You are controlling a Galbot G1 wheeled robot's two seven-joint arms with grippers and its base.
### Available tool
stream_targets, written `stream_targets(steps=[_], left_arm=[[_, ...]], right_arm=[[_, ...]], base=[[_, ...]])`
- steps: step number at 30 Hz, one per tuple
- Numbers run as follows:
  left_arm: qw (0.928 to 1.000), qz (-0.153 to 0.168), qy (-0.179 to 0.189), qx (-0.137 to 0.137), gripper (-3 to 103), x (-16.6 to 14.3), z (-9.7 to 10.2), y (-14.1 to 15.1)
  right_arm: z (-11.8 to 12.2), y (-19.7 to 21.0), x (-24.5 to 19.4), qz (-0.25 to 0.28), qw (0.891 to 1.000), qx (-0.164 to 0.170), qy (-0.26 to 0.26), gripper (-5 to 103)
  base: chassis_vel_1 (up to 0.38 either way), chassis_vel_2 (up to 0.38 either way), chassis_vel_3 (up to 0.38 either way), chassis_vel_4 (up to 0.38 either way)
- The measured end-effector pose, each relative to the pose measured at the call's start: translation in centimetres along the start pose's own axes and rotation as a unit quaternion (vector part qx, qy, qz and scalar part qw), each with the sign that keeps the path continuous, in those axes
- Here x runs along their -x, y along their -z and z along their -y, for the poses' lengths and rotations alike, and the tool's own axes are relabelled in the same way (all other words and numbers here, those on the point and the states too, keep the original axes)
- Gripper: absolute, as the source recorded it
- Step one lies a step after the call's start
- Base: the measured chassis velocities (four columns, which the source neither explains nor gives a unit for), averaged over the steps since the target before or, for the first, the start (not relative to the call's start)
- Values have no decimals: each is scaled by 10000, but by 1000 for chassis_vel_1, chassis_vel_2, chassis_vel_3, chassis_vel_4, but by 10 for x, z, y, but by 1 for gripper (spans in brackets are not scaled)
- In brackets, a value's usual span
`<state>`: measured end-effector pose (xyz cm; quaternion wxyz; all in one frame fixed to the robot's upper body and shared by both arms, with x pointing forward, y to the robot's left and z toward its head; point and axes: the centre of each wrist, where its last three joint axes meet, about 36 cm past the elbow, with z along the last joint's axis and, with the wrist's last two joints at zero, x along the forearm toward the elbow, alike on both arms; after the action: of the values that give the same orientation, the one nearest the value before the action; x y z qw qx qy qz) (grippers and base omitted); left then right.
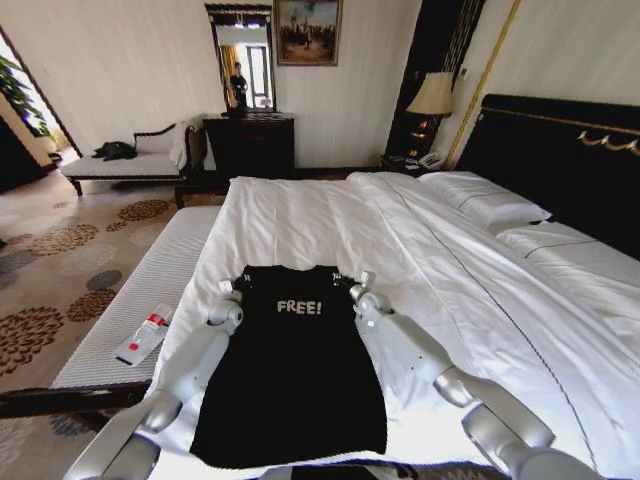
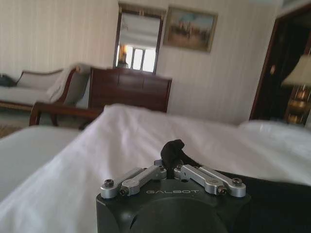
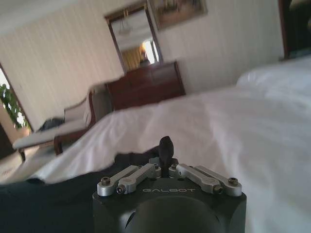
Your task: Fold the clothes on the bed.
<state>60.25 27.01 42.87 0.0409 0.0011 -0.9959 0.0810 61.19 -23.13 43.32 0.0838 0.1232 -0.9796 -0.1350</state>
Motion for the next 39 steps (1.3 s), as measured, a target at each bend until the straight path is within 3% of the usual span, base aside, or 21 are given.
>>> stream_targets(steps=[2,5,8,11,15,20,27,33,39], left_arm=[[9999,113,-46,-23,2,-1,2,11],[9979,582,-268,7,2,-7,11,54],[9971,676,-342,89,2,-7,10,59],[9973,653,-332,52,2,-5,9,57],[9984,487,-213,169,2,9,0,37],[9990,429,-89,99,2,30,1,36],[9984,570,-18,62,2,75,12,62],[9984,547,-53,95,2,108,24,67],[9976,599,-242,235,2,101,29,61]], right_arm=[[0,7,-3,93,10000,-35,-9,2],[6,41,-24,489,9983,-304,-63,2],[10,44,-26,579,9969,-491,-182,2],[10,44,-25,581,9970,-458,-240,2],[10,34,-13,474,9962,-666,-312,2],[-10,30,20,455,9959,-723,-312,2],[-15,33,61,600,9915,-1011,-550,2],[-14,41,81,738,9877,-1221,-645,2],[-12,43,78,835,9856,-1325,-636,2]], base=[[0,0,0,0],[0,0,0,0],[0,0,0,0],[0,0,0,0],[0,0,0,0],[0,0,0,0],[0,0,0,0],[0,0,0,0],[0,0,0,0]])
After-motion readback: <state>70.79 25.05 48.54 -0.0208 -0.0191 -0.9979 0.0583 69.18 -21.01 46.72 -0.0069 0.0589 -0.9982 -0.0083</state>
